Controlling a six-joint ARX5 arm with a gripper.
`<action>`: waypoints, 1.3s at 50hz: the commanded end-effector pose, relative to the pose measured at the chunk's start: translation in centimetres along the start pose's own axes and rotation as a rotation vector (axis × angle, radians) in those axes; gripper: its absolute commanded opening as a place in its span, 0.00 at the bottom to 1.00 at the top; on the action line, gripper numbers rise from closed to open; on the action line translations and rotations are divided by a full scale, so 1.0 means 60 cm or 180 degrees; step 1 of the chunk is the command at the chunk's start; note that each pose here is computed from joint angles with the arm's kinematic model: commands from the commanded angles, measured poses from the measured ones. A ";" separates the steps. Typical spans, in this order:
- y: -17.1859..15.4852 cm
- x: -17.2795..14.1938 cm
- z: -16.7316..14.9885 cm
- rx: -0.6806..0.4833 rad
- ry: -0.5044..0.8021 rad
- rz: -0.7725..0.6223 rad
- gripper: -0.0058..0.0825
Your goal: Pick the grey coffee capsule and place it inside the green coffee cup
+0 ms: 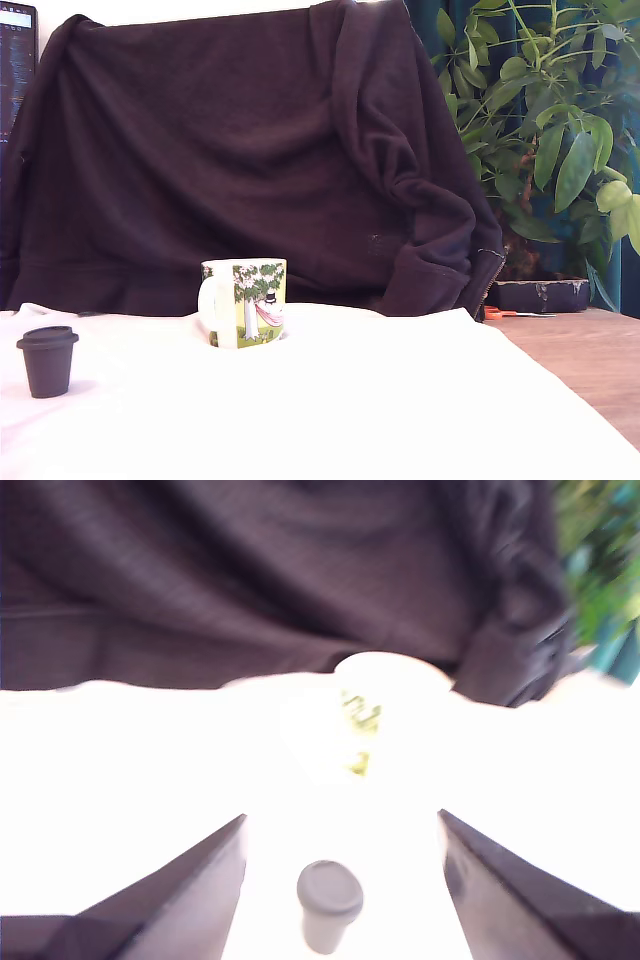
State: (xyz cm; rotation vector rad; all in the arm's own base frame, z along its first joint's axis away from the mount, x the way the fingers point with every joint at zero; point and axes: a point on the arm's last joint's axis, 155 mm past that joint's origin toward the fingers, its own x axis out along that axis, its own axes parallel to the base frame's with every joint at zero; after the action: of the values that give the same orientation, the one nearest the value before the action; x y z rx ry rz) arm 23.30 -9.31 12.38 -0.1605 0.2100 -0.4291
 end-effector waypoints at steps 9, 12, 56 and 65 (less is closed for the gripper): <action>0.000 0.008 -0.038 0.0015 0.0204 -0.0021 0.72; 0.003 0.009 -0.043 -0.0031 0.0250 0.0008 0.72; -0.012 0.056 -0.133 -0.0085 0.0938 0.0077 0.74; 0.001 0.069 -0.139 -0.0120 0.1035 0.0241 0.78</action>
State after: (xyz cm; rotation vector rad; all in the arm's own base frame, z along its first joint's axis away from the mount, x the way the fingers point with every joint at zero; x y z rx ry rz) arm 25.07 -12.08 4.29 -0.1186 0.5171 -0.3881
